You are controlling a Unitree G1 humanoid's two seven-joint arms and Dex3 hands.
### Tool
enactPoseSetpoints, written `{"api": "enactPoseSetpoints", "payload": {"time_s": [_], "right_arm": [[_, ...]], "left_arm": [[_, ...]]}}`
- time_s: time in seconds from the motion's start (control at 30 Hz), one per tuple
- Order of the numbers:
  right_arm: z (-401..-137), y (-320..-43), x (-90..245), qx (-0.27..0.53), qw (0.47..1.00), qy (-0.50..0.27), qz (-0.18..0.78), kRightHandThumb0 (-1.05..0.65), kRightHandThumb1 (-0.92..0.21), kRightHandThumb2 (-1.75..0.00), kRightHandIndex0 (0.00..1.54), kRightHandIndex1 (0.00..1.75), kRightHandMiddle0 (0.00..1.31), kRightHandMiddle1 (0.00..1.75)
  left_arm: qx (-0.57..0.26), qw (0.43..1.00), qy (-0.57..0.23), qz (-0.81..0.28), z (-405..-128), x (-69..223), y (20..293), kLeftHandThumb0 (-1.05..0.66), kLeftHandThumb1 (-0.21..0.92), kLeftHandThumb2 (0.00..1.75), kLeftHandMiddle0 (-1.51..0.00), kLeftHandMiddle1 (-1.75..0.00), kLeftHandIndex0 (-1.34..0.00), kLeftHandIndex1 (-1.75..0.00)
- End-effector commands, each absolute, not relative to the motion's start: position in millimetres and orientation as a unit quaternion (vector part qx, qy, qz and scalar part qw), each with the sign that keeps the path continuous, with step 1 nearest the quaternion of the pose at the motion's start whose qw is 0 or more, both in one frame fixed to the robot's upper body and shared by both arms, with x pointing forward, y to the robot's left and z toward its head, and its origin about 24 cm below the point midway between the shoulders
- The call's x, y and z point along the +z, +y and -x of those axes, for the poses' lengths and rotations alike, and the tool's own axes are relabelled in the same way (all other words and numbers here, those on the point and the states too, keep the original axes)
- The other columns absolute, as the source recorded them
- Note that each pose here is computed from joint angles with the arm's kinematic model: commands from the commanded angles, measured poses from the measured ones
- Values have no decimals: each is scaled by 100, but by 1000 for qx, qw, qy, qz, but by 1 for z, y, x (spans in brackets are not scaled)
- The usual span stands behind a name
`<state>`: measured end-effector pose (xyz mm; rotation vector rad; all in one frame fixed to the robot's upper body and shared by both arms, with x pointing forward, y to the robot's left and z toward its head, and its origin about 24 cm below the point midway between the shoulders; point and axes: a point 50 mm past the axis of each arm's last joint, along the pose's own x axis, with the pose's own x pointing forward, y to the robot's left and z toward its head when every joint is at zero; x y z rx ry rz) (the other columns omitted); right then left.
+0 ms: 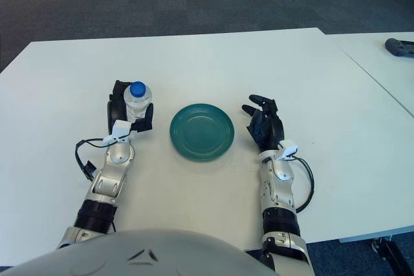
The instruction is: Put the bottle into the plate.
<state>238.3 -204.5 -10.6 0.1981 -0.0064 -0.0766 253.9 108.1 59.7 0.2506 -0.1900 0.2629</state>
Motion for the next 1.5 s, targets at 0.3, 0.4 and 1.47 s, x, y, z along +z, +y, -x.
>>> {"api": "enactPoseSetpoints", "payload": {"time_s": [0.3, 0.4, 1.47], "right_arm": [[-220, -195, -43, -57, 987, 82, -128, -57, -92, -80, 55, 118, 12, 132], [-219, -193, -43, -55, 987, 76, -128, -56, -92, -79, 54, 119, 12, 132], [-205, -172, -47, -63, 985, 84, -138, -53, -83, -88, 51, 102, 16, 117]], "left_arm": [[67, 974, -147, -157, -262, 93, 80, -51, 20, 146, -122, -175, -70, -175], [50, 974, -151, -160, -264, 100, 72, -51, 19, 146, -121, -175, -70, -175], [-74, 980, -106, -151, -263, 88, 37, -50, 22, 143, -117, -175, -68, -175]]}}
